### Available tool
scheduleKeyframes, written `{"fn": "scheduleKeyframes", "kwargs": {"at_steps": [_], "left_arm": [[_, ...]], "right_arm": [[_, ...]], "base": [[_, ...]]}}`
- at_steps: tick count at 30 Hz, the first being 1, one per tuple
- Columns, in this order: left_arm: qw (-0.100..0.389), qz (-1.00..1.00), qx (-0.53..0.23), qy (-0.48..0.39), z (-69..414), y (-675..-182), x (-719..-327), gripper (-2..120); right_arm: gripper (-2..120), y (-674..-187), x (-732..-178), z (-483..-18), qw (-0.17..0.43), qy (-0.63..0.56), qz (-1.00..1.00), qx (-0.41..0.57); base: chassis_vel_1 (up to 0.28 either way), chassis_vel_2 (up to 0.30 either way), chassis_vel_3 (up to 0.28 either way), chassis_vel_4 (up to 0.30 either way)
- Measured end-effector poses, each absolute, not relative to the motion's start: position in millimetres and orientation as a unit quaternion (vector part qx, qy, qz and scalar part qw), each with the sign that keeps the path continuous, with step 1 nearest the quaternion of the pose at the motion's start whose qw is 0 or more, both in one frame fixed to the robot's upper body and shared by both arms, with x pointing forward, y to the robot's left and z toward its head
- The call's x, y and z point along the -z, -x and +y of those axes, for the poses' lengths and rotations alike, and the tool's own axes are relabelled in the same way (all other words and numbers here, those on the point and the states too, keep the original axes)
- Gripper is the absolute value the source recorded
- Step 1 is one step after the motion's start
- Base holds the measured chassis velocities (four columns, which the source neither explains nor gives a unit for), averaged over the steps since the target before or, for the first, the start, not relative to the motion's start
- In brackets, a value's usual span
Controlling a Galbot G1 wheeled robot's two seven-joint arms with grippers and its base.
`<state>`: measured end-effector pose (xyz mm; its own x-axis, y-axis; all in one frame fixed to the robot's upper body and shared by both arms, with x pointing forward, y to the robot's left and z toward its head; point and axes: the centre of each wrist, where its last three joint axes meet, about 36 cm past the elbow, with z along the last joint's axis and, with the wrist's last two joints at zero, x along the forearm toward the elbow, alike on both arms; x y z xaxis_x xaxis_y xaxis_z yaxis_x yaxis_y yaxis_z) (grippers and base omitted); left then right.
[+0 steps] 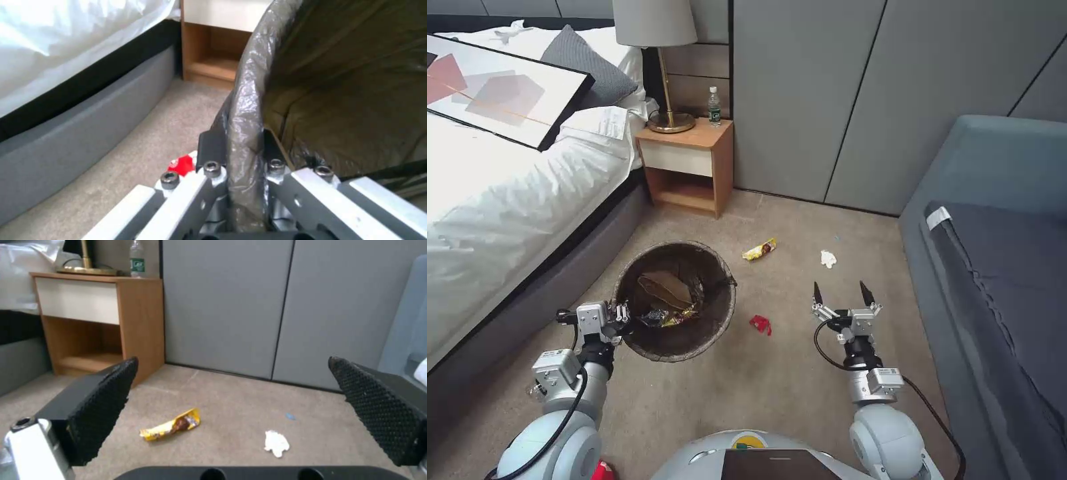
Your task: Pick up the trash bin, then pick up the garbage from the floor and place it into the trash bin.
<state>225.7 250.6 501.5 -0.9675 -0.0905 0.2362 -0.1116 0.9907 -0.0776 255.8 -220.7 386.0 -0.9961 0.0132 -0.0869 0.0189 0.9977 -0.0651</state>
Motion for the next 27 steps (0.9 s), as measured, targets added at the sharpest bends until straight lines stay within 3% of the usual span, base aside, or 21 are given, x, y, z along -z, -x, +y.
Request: {"fn": "scheduleKeyframes", "kwargs": {"at_steps": [15,27], "left_arm": [[0.116,-0.991,-0.046,-0.053,251.0,-225.7,-501.7,2],[0.115,-0.991,-0.044,-0.058,253.3,-225.0,-503.5,2]], "right_arm": [[100,-264.4,-385.2,-228.3,0.044,0.018,0.998,0.047],[100,-310.2,-381.0,-249.3,0.028,0.113,0.992,0.053]], "base": [[-0.019,0.025,0.025,-0.021],[0.000,0.000,0.000,0.000]]}}
